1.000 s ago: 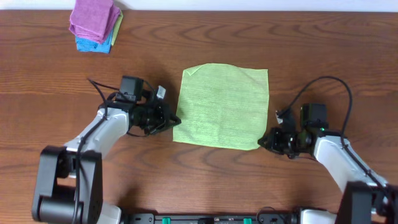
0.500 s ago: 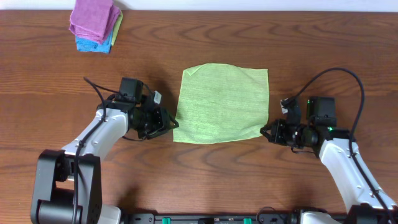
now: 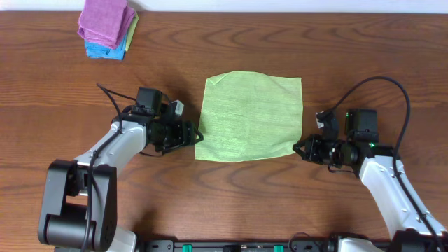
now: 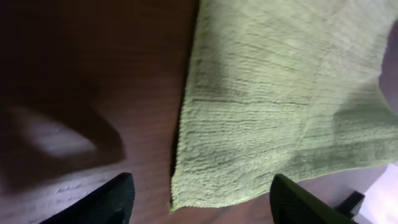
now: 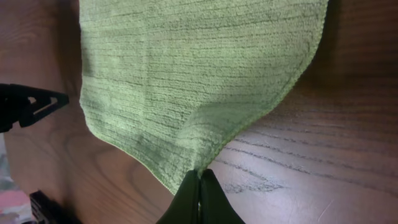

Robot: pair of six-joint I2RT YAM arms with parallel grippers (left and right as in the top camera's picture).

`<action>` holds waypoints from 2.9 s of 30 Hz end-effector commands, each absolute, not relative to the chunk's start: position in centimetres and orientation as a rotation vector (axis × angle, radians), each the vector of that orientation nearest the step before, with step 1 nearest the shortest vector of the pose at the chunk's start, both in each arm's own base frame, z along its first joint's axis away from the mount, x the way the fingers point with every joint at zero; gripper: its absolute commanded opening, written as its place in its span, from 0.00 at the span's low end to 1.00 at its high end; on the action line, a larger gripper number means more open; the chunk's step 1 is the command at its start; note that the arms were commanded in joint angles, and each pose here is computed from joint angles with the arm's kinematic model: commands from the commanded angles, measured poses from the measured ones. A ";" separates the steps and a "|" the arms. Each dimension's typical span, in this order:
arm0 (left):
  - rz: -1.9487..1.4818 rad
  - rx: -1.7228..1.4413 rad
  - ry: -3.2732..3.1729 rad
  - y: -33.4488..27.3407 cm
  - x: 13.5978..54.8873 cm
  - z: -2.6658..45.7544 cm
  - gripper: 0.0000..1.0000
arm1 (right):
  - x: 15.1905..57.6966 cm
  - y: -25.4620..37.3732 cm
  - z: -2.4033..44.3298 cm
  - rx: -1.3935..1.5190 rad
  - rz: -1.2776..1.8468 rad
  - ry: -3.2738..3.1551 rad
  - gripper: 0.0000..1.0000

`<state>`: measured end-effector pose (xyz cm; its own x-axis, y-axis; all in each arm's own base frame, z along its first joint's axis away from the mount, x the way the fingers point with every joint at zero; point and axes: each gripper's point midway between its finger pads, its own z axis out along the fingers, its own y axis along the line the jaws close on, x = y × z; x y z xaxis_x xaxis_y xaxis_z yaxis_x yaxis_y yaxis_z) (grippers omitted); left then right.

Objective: Fold the cloth
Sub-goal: 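Grasp the near left and right corners with both grippers, then lift both near corners and fold them forward over the far edge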

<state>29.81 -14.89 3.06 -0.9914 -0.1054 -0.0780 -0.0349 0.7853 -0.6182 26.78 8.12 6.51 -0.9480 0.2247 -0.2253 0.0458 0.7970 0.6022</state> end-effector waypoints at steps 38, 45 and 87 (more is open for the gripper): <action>-1.560 -0.047 2.644 -16.0 26.7 0.1 0.72 | 26.5 8.1 6.8 0.223 0.908 2.712 0.01; -1.513 -0.055 2.717 -16.8 26.1 -0.9 0.53 | 26.5 8.1 6.8 0.223 0.907 2.711 0.01; -1.205 0.005 2.530 -19.8 48.0 5.8 0.05 | 40.3 4.5 6.7 0.267 0.672 2.531 0.01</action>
<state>45.78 -19.84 5.62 -0.9528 -0.1227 -0.2777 0.1411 0.6310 -0.7629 37.73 5.34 5.61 -0.8775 0.2867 -0.3844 0.0531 0.8548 0.5163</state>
